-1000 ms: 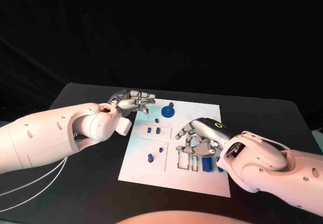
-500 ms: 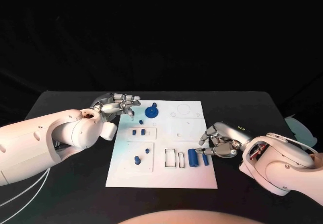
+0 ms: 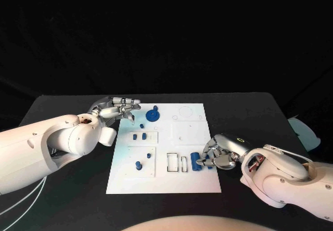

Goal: Assemble the parts on the task board

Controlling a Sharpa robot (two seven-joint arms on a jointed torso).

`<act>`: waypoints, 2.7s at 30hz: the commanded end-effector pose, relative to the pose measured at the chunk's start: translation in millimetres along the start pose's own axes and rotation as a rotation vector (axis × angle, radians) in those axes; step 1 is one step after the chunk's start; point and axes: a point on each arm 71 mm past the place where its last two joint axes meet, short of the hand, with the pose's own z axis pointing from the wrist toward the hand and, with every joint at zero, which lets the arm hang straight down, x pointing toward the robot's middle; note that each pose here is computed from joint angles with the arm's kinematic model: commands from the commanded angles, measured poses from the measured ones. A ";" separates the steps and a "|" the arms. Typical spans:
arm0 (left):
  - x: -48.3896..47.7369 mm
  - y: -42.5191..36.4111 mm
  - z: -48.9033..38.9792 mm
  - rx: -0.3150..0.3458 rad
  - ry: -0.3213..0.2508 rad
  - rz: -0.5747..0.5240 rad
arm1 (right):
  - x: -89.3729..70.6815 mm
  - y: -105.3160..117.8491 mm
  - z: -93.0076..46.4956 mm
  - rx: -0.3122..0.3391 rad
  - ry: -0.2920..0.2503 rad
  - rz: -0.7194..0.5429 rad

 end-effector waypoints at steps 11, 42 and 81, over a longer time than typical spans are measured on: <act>1.8 -1.4 -1.4 0.008 0.022 -0.004 | 17.6 2.0 10.1 0.030 0.014 -0.044; 1.6 -0.7 -3.3 -0.001 0.027 -0.005 | 26.3 12.2 14.0 0.064 -0.040 0.049; 4.2 -0.3 -3.3 -0.005 0.039 -0.007 | 36.4 56.2 24.7 -0.001 0.046 0.206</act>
